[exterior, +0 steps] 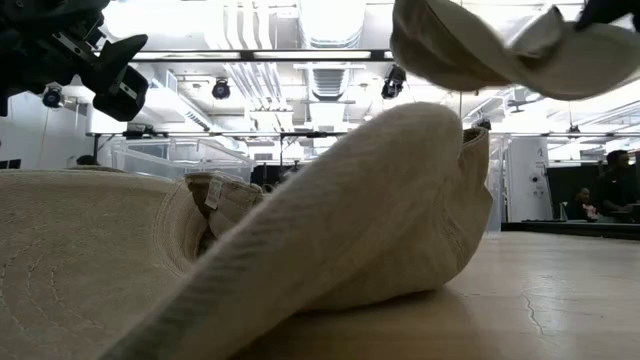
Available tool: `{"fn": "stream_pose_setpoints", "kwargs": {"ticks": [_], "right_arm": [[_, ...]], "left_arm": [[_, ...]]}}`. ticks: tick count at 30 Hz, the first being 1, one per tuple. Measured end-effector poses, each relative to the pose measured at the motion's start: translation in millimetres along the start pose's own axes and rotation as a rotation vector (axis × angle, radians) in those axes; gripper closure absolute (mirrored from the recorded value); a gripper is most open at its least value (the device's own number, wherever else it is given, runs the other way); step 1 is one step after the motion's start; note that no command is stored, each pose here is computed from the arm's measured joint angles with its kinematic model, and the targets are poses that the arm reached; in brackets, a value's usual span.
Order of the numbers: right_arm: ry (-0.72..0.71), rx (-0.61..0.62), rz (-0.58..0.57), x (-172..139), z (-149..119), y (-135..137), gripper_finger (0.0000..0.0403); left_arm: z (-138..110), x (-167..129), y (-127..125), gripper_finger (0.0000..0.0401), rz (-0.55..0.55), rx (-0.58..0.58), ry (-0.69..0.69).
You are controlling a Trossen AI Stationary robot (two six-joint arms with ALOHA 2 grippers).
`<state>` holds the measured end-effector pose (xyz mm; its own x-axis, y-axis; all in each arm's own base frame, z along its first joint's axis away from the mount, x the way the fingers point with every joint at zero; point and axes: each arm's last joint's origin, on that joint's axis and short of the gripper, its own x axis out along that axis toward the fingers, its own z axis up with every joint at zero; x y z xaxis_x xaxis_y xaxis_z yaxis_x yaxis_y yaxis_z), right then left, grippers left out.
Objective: Pick & Place hat
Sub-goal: Put the right brown cap into the right transparent bin
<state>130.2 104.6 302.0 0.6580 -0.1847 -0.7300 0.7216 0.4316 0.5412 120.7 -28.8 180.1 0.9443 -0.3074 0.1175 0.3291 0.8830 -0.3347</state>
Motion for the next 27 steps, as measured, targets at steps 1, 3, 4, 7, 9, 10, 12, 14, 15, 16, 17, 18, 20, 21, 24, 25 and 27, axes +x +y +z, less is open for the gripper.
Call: {"fn": "stream_pose_setpoints", "kwargs": {"ticks": [1,3,4,7,9,10,12,14,15,16,17,18,20,21,24,25,27], "right_arm": [[-0.030,-0.011,-0.003,-4,5,0,0.0392],[-0.089,-0.042,-0.017,-11,16,-1,0.0392],[-0.118,-0.056,-0.024,-14,21,-1,0.0392],[-0.187,-0.096,-0.050,-24,37,2,0.0392],[-0.233,-0.120,-0.066,-32,49,5,0.0392],[-0.257,-0.134,-0.072,-36,55,6,0.0392],[-0.303,-0.158,-0.080,-42,67,10,0.0392],[-0.350,-0.179,-0.094,-47,79,13,0.0392],[-0.364,-0.186,-0.105,-49,84,14,0.0392],[-0.377,-0.192,-0.119,-51,90,15,0.0392],[-0.390,-0.198,-0.135,-52,95,15,0.0392],[-0.402,-0.200,-0.152,-53,100,15,0.0392],[-0.416,-0.209,-0.184,-54,109,15,0.0392],[-0.425,-0.214,-0.201,-55,113,14,0.0392],[-0.451,-0.225,-0.248,-57,125,13,0.0392],[-0.457,-0.228,-0.263,-57,129,12,0.0392],[-0.462,-0.233,-0.297,-56,135,10,0.0392]], "left_arm": [[0,0,0,0.0213,0.000,0.000,0.000],[0,0,0,0.0213,0.000,0.000,0.000],[0,0,0,0.0213,0.000,0.000,0.000],[0,0,0,0.0213,0.000,0.000,0.000],[0,0,0,0.0213,0.000,0.000,0.000],[0,0,0,0.0213,0.000,0.000,0.000],[0,0,0,0.0213,0.000,0.000,0.000],[0,0,0,0.0213,0.000,0.000,0.000],[0,0,0,0.0213,0.000,0.000,0.000],[0,0,0,0.0213,0.001,0.000,0.000],[0,0,0,0.0213,0.001,0.001,0.000],[0,0,0,0.0213,0.001,0.000,0.000],[0,0,0,0.0213,0.001,0.000,0.000],[0,0,0,0.0213,0.001,0.000,0.000],[0,0,0,0.0213,0.001,0.001,0.000],[0,0,0,0.0213,0.001,0.000,0.000],[0,0,0,0.0213,0.001,0.000,0.000]]}}
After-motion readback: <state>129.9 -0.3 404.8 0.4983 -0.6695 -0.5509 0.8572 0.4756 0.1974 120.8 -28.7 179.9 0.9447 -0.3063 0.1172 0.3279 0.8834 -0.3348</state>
